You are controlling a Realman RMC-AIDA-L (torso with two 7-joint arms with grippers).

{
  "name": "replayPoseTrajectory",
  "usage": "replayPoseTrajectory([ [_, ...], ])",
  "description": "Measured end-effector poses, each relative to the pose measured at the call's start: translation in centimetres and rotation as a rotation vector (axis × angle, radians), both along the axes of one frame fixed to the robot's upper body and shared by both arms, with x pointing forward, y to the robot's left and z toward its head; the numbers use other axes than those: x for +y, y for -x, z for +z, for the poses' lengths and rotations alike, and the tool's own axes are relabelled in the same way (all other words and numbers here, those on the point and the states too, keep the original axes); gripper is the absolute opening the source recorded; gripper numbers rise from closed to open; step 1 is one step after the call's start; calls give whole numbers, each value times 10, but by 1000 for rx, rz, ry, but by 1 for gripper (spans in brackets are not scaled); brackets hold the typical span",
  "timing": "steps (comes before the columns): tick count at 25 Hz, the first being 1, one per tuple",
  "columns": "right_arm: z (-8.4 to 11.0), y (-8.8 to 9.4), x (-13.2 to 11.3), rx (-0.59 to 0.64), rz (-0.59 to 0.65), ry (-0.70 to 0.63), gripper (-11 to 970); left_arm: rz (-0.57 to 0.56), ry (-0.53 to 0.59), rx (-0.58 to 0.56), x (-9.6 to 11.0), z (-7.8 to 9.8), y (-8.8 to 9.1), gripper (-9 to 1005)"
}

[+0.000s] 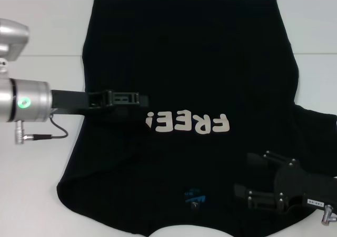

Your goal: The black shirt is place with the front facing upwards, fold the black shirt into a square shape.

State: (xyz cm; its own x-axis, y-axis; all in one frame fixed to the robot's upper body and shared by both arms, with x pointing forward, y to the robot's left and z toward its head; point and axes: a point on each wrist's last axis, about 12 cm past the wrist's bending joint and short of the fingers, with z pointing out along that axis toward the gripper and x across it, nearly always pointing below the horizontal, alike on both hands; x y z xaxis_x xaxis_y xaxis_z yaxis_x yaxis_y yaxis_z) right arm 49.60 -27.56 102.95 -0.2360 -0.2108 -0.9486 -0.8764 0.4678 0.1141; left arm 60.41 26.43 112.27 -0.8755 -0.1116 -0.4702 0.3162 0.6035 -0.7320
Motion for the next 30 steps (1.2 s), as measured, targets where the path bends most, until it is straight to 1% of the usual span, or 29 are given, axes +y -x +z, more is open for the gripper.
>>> replayPoseTrajectory([
  [1, 0, 0, -1, 1, -8, -3, 916, -16, 13, -32, 3, 1, 3, 874],
  [4, 1, -1, -5, 13, -48, -25, 916, -101, 55, -226, 11, -2, 19, 874],
  [6, 4, -4, -11, 41, -95, -54, 915, -150, 54, -359, 14, -9, 32, 873],
  [7, 6, -5, -14, 59, -119, -69, 915, -172, 49, -428, 16, -15, 42, 873],
  [8, 8, -7, -19, 80, -151, -89, 915, -181, 43, -470, 17, -18, 48, 873],
  [9, 12, -10, -25, 107, -186, -108, 916, -191, 30, -532, 20, -25, 60, 873],
  [10, 14, -11, -30, 126, -211, -122, 916, -200, 22, -568, 22, -28, 66, 873],
  [12, 24, -17, -46, 186, -283, -151, 916, -238, 4, -656, 24, -37, 85, 872],
  [14, 35, -23, -61, 253, -339, -168, 916, -281, -3, -723, 23, -43, 98, 872],
  [16, 50, -30, -78, 334, -396, -172, 916, -314, -2, -742, 23, -47, 108, 873],
  [18, 68, -34, -95, 407, -442, -159, 916, -344, -2, -734, 22, -50, 113, 874],
  [22, 102, -40, -123, 554, -548, -126, 916, -396, -11, -701, 21, -55, 119, 879],
  [24, 116, -43, -134, 625, -605, -88, 915, -416, -21, -693, 21, -56, 120, 882],
  [27, 131, -45, -148, 705, -727, 2, 915, -430, -27, -693, 20, -58, 121, 883],
  [30, 133, -49, -151, 752, -781, 100, 915, -431, -29, -697, 21, -58, 122, 882],
])
